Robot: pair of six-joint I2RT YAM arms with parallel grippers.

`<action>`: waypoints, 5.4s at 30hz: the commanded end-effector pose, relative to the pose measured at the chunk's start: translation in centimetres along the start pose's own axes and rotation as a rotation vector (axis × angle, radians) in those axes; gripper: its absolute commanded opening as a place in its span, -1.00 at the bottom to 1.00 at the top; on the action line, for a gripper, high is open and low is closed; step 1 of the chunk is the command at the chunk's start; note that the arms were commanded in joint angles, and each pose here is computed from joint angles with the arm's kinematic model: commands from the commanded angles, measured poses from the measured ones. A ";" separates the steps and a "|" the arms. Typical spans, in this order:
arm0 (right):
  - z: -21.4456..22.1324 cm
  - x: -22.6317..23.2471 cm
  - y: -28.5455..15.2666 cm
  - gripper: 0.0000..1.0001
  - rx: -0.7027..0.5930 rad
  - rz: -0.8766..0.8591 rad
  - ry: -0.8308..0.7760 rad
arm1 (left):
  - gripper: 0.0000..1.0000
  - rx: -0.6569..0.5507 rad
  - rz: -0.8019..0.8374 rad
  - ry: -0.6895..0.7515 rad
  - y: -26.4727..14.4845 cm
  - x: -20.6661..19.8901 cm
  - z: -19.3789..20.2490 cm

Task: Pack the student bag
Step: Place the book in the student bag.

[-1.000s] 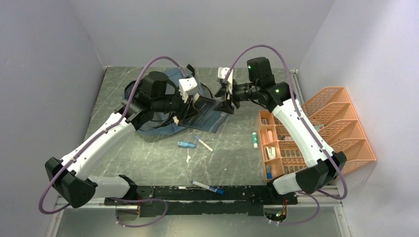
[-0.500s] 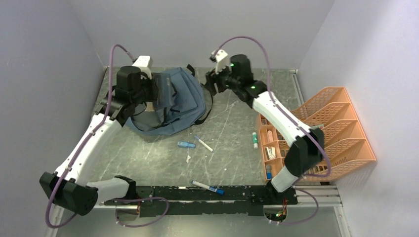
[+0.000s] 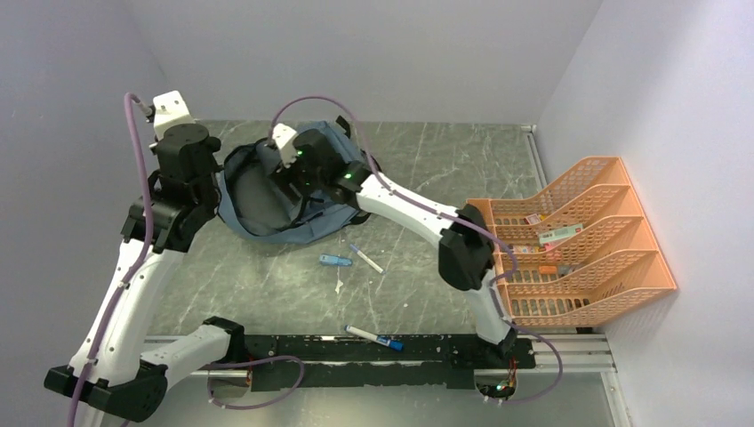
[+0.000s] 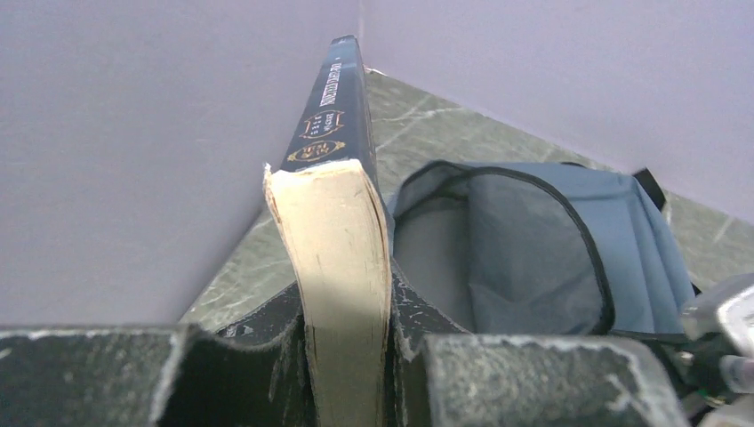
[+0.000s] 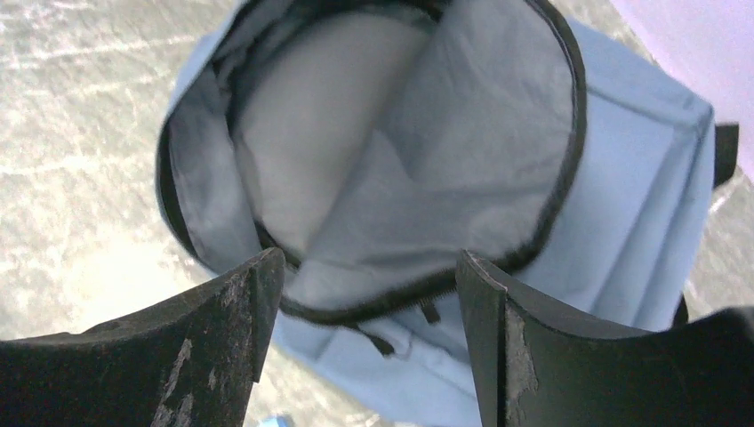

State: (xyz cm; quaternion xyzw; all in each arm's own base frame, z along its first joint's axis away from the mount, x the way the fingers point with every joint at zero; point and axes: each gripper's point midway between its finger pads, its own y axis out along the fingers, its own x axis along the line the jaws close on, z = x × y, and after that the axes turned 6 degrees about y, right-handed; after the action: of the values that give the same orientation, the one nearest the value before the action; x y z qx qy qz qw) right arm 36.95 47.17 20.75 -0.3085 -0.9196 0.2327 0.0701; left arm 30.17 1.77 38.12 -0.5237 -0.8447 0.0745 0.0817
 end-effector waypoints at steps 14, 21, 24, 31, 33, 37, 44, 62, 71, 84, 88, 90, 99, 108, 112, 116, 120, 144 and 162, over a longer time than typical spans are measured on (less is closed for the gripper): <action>3.9 2.0 10.5 0.74 0.037 0.215 -0.235 | -0.90 -0.092 -0.168 -0.079 -1.7 3.8 -2.5; 7.3 0.1 12.7 0.74 0.087 0.366 -0.359 | -0.90 -0.083 -0.125 -0.083 -1.6 2.9 -2.2; 7.5 -0.9 12.7 0.69 0.084 0.436 -0.388 | -0.90 -0.076 -0.100 -0.085 -1.5 2.3 -1.9; 5.9 -2.2 11.2 -0.18 0.034 0.528 -0.383 | -0.90 -0.061 -0.054 -0.089 -1.2 1.3 -1.2; 4.9 -1.9 10.6 -0.45 -0.002 0.508 -0.346 | -0.90 -0.043 -0.031 -0.097 -1.0 0.6 -0.4; 3.0 -2.5 9.3 -1.00 -0.048 0.480 -0.237 | -0.90 0.006 0.026 -0.121 -0.6 -1.0 1.7; 1.9 -5.2 7.6 -1.00 -0.107 0.302 0.085 | -0.90 0.035 0.113 -0.164 -0.3 -3.2 2.4; -1.0 -7.0 3.3 -1.00 -0.233 0.095 0.300 | -0.90 0.203 0.400 -0.348 4.2 -11.2 6.4; -4.1 -5.9 0.6 -1.00 -0.349 0.024 0.326 | -0.90 0.295 0.460 -0.433 6.1 -12.3 9.3; -6.3 -4.5 -1.6 -1.00 -0.460 -0.062 0.323 | -0.90 0.274 0.692 -0.583 6.4 -15.6 8.5; -6.3 -4.3 -1.7 -1.00 -0.468 -0.079 0.332 | -0.90 0.251 0.761 -0.662 6.4 -16.7 8.7; -6.7 -4.0 -1.9 -1.00 -0.482 -0.093 0.330 | -0.90 0.242 0.783 -0.701 6.6 -17.2 9.1; -8.3 -3.4 -2.4 -1.00 -0.506 -0.129 0.288 | -0.90 0.201 0.892 -0.866 8.6 -19.9 10.8; -8.0 -3.4 -2.5 -1.00 -0.497 -0.108 0.285 | -0.90 0.191 0.921 -0.951 10.8 -24.3 13.5; -7.8 -3.3 -2.4 -1.00 -0.490 -0.109 0.283 | -0.90 0.231 0.922 -0.952 12.2 -27.1 15.7; -7.7 -3.1 -2.4 -1.00 -0.478 -0.107 0.274 | -0.90 0.272 0.902 -0.965 13.8 -28.7 18.0; -7.2 -3.3 -2.2 -1.00 -0.468 -0.094 0.266 | -0.73 0.306 0.850 -0.903 15.0 -29.0 19.8; -3.6 -7.7 -0.7 -1.00 -0.390 0.093 0.223 | 0.96 0.430 0.498 -0.530 11.5 -17.5 17.0; -0.8 -17.5 -4.6 -1.00 -0.309 0.383 0.149 | 0.96 0.363 0.376 -0.208 8.3 -10.3 15.5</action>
State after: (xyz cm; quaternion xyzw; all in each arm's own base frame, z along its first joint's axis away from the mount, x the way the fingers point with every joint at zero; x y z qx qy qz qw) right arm 46.18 37.92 20.14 -0.4389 -0.8885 0.0965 0.0927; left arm 38.96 -6.05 20.75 -0.6501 -0.6887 0.3193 0.0342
